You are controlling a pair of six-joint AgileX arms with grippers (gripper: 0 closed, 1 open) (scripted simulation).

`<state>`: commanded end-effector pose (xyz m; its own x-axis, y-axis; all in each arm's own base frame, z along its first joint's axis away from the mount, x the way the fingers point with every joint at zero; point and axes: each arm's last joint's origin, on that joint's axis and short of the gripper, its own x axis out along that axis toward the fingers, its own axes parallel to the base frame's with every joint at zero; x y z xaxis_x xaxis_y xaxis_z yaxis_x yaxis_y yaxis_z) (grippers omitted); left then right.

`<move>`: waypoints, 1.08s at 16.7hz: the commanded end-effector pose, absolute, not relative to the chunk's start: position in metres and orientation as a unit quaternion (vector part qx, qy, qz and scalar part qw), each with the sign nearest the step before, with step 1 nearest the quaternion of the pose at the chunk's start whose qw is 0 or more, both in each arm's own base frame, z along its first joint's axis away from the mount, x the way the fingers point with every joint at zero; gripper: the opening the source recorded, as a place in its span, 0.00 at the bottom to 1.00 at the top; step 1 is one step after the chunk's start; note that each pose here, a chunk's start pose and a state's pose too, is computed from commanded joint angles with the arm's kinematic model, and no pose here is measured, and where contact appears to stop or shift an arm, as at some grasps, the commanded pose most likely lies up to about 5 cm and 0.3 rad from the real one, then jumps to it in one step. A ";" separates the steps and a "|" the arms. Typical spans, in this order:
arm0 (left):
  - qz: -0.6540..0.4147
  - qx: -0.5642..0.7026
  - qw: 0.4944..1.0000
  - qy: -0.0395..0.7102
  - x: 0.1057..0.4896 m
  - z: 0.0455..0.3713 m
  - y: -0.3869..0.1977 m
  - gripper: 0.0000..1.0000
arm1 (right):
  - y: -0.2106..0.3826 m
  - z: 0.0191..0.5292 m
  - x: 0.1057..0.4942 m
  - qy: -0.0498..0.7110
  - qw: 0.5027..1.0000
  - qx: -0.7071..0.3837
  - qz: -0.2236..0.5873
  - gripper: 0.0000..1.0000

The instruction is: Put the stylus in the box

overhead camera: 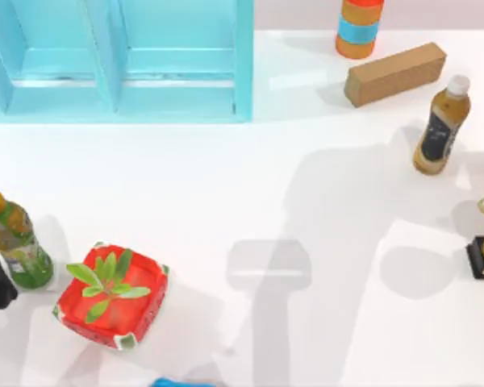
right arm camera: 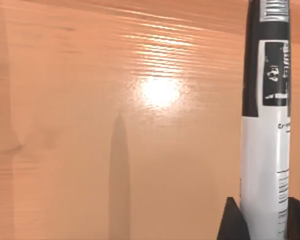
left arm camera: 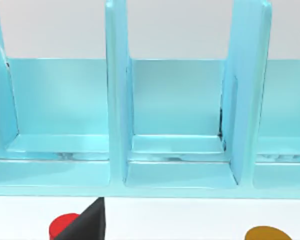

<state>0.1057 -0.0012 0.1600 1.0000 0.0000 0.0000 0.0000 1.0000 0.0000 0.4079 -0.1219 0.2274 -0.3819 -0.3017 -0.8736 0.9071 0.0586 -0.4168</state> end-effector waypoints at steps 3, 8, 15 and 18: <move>0.000 0.000 1.000 0.000 0.106 0.160 -0.001 1.00 | -0.134 0.226 0.403 0.525 0.466 0.293 -0.649 0.00; 0.000 0.000 1.000 0.000 0.106 0.160 -0.001 1.00 | -0.133 0.225 0.404 0.526 0.467 0.293 -0.647 0.00; 0.000 0.000 1.000 0.000 0.106 0.160 -0.001 1.00 | -0.125 0.182 0.388 0.538 0.459 0.284 -0.647 0.00; 0.000 0.000 1.000 0.000 0.106 0.160 -0.001 1.00 | -0.123 0.169 0.379 0.528 0.465 0.291 -0.648 0.00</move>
